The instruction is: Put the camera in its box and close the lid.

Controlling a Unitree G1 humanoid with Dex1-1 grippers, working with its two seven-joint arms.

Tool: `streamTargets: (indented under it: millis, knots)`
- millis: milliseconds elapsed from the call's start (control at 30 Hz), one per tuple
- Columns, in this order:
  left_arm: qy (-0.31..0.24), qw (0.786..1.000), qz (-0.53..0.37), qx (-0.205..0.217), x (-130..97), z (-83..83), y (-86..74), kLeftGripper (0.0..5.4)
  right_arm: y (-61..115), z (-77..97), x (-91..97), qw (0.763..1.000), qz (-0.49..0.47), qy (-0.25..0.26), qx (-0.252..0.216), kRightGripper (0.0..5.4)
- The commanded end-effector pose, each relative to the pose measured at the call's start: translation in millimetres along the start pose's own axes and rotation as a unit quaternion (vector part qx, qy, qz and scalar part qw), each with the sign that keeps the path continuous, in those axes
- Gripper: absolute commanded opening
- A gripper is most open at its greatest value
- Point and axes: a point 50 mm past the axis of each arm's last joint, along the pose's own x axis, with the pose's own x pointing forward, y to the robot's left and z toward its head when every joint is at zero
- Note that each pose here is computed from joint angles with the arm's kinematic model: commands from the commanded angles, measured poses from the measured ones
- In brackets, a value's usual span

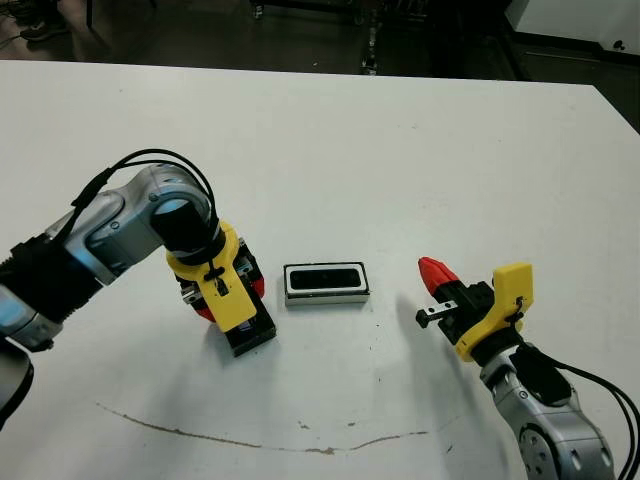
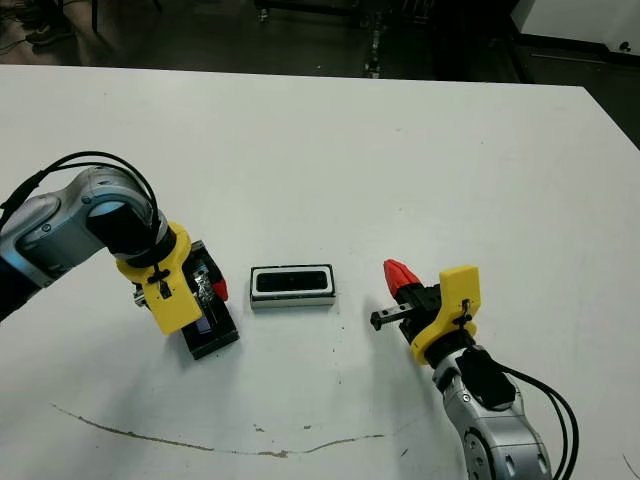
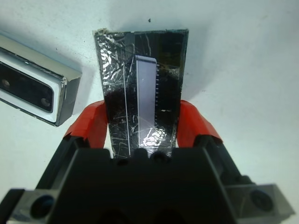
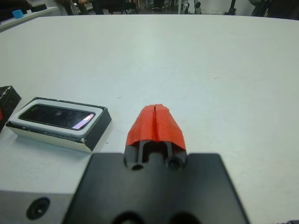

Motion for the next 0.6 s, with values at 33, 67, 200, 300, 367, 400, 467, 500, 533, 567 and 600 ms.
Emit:
streamTargets:
  millis: [33, 67, 200, 300, 367, 400, 467, 500, 533, 567, 600]
  knots:
    - [0.003, 0.998, -0.021, -0.060, -5.5, -11.5, 1.8, 3.11, -3.1, -2.1, -0.2, 1.000, -0.004, 0.008, -0.008, 0.00]
    - [0.010, 0.997, -0.020, -0.079, -9.4, -14.3, 4.2, 3.11, -3.2, -2.0, 0.0, 1.000, -0.004, 0.008, -0.008, 0.00]
    - [-0.017, 0.985, -0.003, -0.174, -21.6, -31.6, 11.3, 3.11, -3.3, -1.9, 0.0, 1.000, -0.006, 0.006, -0.008, 0.00]
    - [-0.037, 0.968, 0.011, -0.246, -27.5, -43.8, 15.8, 3.10, -2.6, -1.5, -0.1, 1.000, -0.005, 0.007, -0.009, 0.00]
    - [-0.056, 0.953, 0.015, -0.297, -28.5, -51.9, 17.9, 3.10, -2.2, -1.5, 0.0, 1.000, -0.005, 0.007, -0.007, 0.00]
    - [-0.068, 0.947, 0.018, -0.313, -28.9, -55.0, 18.7, 3.10, -2.2, -1.5, 0.2, 1.000, -0.003, 0.006, -0.006, 0.00]
    - [-0.093, 0.935, 0.031, -0.341, -31.1, -60.0, 20.0, 3.10, -2.4, -1.4, 0.2, 1.000, -0.003, 0.005, -0.009, 0.00]
    - [-0.104, 0.929, 0.040, -0.354, -32.7, -62.0, 20.1, 3.10, -2.6, -1.4, 0.2, 1.000, -0.004, 0.006, -0.010, 0.00]
    - [-0.115, 0.922, 0.048, -0.366, -34.1, -63.4, 20.1, 3.10, -2.7, -1.4, 0.1, 1.000, -0.004, 0.006, -0.010, 0.00]
    - [-0.125, 0.916, 0.056, -0.377, -35.0, -64.6, 20.2, 3.10, -2.9, -1.4, 0.2, 1.000, -0.005, 0.007, -0.010, 0.00]
    - [-0.135, 0.908, 0.062, -0.391, -35.3, -66.0, 20.3, 3.10, -2.9, -1.4, 0.2, 1.000, -0.004, 0.007, -0.008, 0.00]
